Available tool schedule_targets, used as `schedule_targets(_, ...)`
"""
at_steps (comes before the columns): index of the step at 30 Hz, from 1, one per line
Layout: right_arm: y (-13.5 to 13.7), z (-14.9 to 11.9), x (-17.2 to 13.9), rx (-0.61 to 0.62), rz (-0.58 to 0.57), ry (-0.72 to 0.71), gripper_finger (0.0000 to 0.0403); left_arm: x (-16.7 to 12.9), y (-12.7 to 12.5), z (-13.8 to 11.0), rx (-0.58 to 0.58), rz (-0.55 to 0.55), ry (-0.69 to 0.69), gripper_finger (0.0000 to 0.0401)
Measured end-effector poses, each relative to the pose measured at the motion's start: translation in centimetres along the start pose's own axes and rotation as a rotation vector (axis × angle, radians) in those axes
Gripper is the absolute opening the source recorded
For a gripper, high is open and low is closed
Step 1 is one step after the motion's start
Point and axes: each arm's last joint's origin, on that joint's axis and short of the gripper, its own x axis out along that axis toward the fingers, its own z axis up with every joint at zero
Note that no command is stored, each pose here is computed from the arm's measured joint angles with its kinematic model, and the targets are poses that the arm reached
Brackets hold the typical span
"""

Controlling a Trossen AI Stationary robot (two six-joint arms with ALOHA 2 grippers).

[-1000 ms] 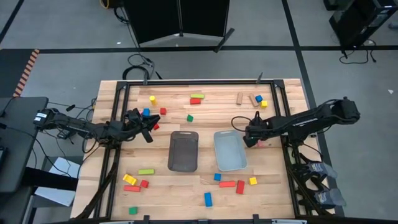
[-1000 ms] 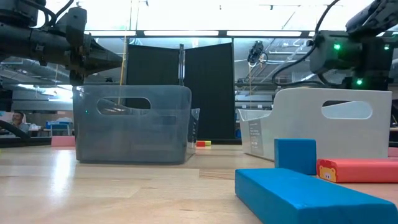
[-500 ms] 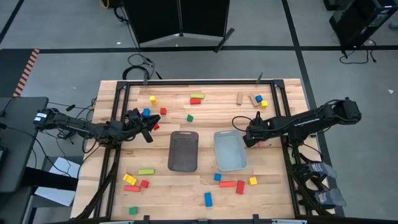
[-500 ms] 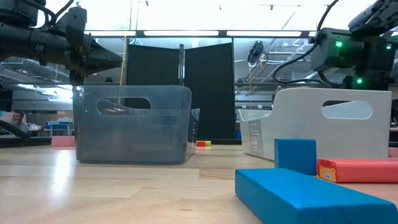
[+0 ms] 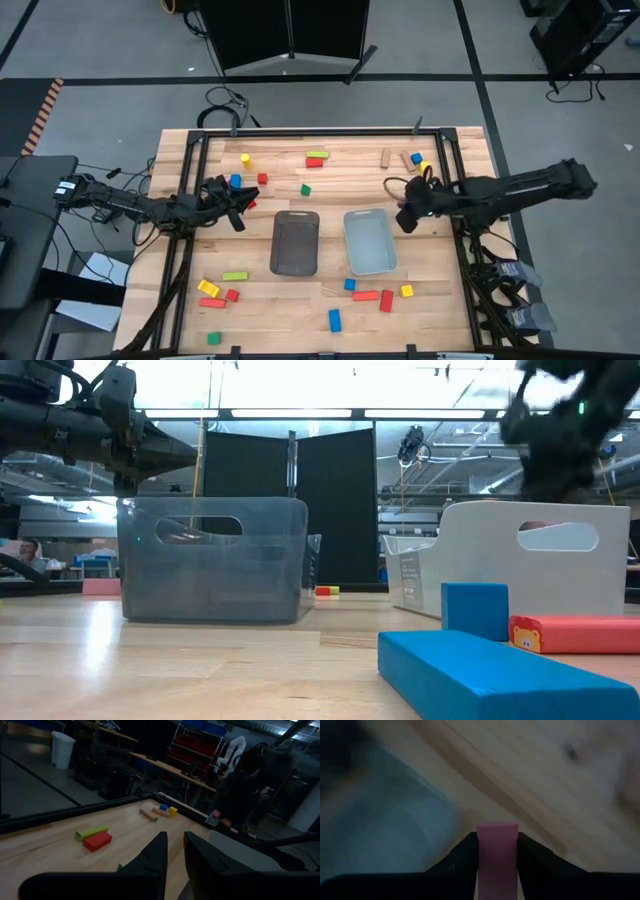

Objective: Sort blocks by size
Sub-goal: Put the right large pink block into the gray bin

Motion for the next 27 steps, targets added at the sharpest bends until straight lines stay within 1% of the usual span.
schedule_targets(5,2.2,3.4,-4.7,-0.193,0.42,-0.334,0.0114,0.0,0.0,0.0,-0.002,-0.003,-0.001,0.0072)
schedule_targets(7,2.8,4.4,-6.0,-0.242,0.554,-0.469,0.0114,0.0,0.0,0.0,-0.004,-0.003,-0.002,0.0072)
schedule_targets(9,3.4,5.3,-6.8,-0.282,0.646,-0.579,0.0114,0.0,0.0,0.0,-0.009,-0.003,-0.001,0.0072)
schedule_targets(12,4.5,6.5,-6.9,-0.317,0.733,-0.702,0.0114,0.0,0.0,0.0,-0.021,-0.002,0.001,0.0072)
schedule_targets(18,7.0,9.1,-4.9,-0.351,0.927,-0.859,0.0114,0.0,0.0,0.0,-0.021,-0.002,0.001,0.0072)
schedule_targets(21,7.6,10.1,-3.2,-0.362,1.031,-0.867,0.0114,0.0,0.0,0.0,-0.021,-0.002,0.001,0.0072)
schedule_targets(27,7.7,11.7,-0.6,-0.357,1.197,-0.878,0.0114,0.0,0.0,0.0,-0.02,-0.002,0.001,0.0072)
